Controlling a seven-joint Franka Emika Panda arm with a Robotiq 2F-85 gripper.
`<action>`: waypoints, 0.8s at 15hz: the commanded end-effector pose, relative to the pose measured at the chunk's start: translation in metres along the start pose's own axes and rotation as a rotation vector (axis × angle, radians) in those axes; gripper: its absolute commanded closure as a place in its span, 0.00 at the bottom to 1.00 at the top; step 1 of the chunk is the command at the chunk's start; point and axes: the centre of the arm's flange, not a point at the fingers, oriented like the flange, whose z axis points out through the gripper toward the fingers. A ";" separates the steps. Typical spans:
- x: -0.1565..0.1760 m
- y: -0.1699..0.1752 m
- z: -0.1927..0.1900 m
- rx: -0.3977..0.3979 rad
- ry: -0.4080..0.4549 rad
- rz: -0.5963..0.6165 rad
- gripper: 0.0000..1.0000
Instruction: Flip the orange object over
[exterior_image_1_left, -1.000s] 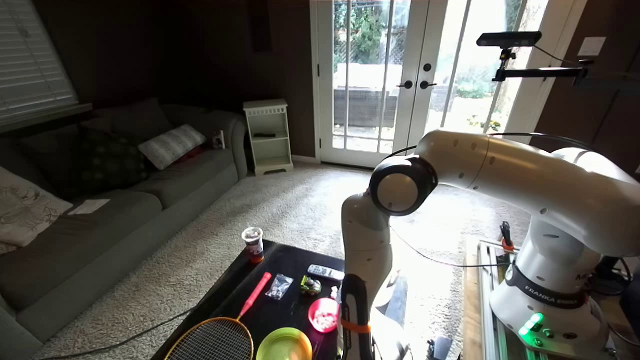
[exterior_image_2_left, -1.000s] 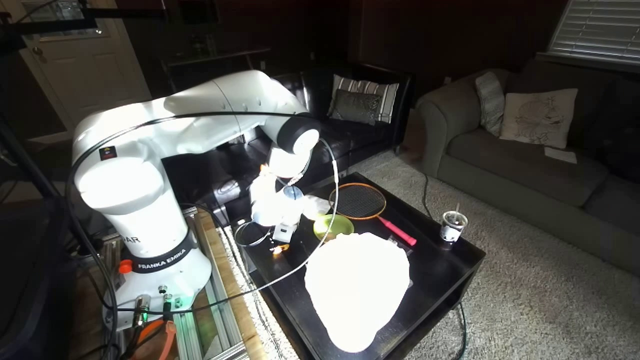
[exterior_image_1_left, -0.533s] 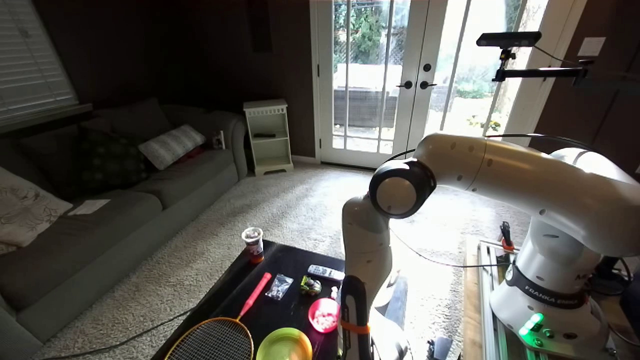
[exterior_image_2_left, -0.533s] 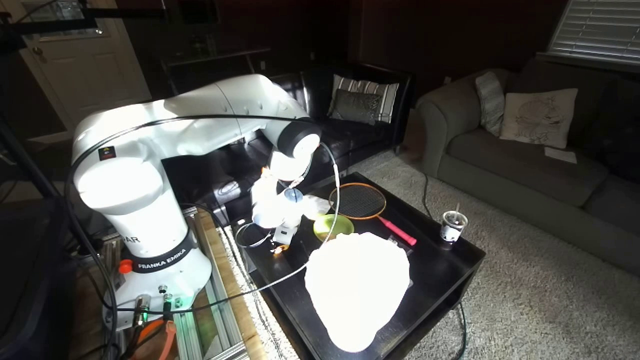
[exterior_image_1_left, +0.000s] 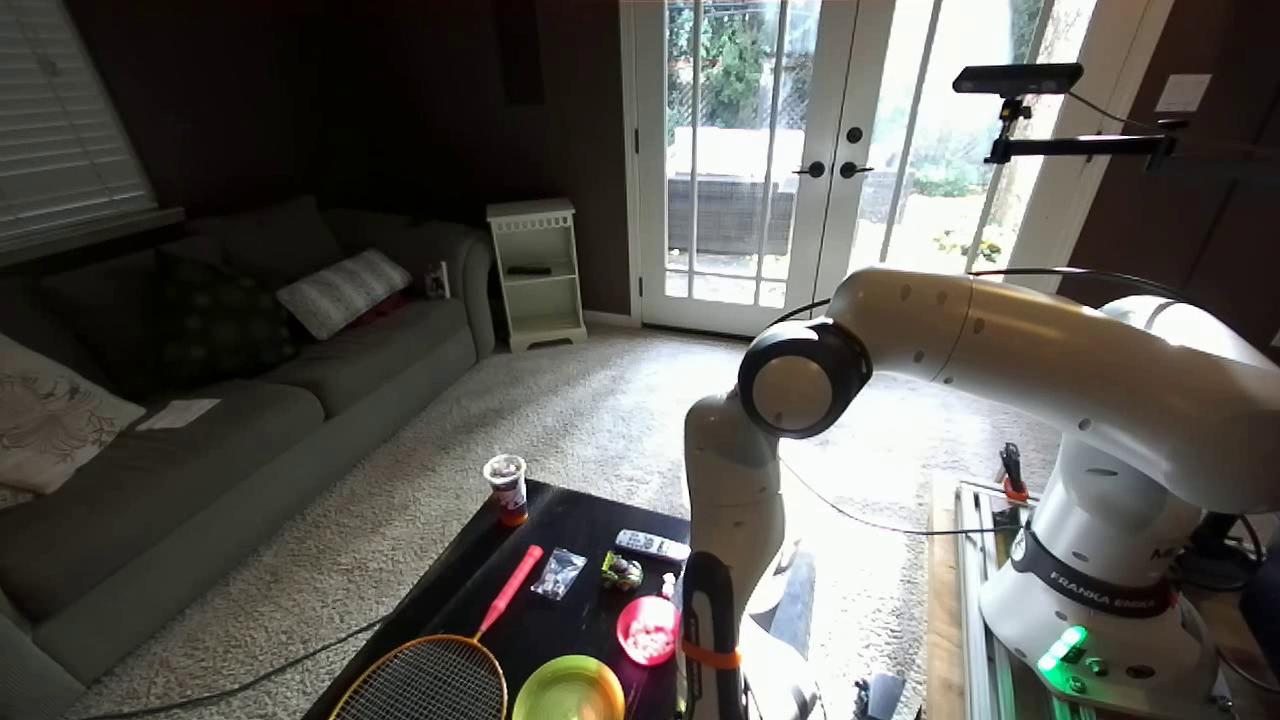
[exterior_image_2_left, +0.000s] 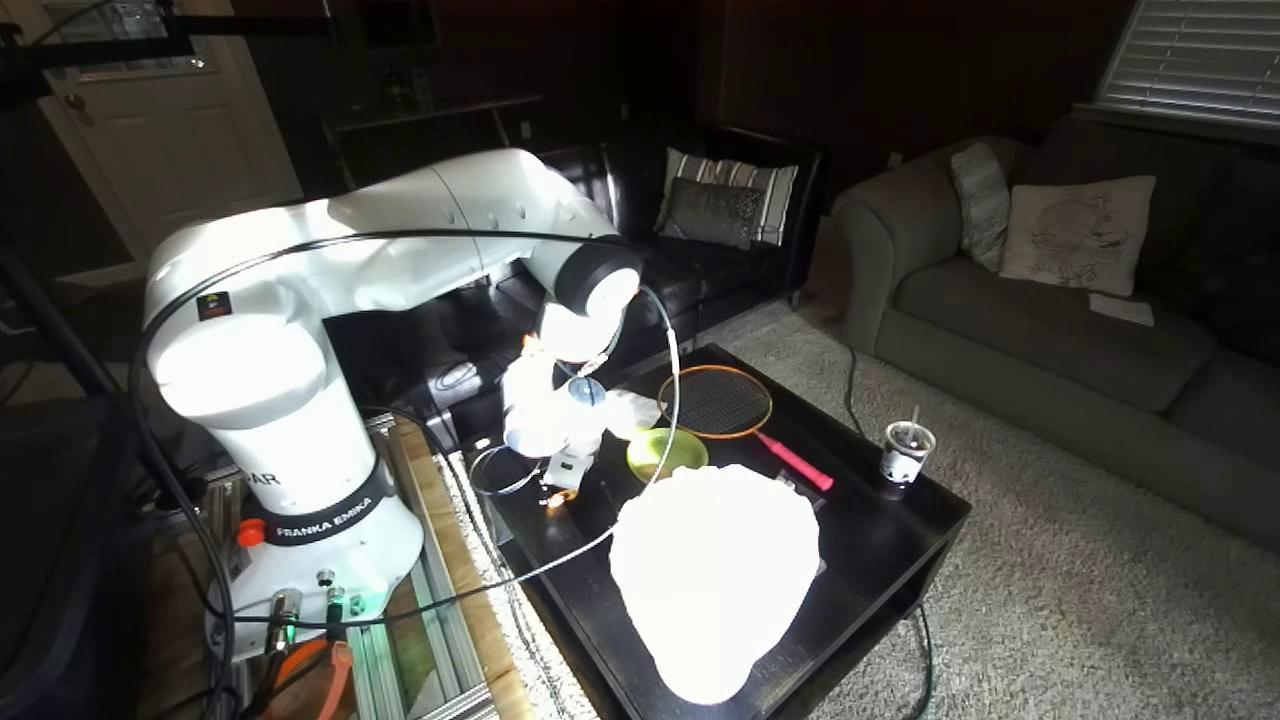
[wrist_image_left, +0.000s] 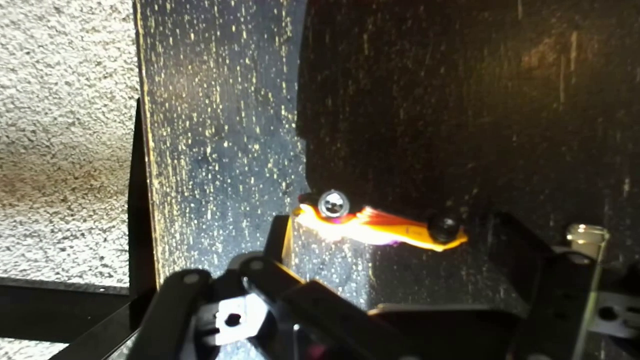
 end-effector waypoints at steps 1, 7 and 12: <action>-0.001 0.001 0.006 -0.009 -0.003 0.037 0.00; -0.004 -0.001 0.002 0.009 -0.004 0.032 0.00; -0.008 -0.004 0.000 0.016 -0.007 0.028 0.00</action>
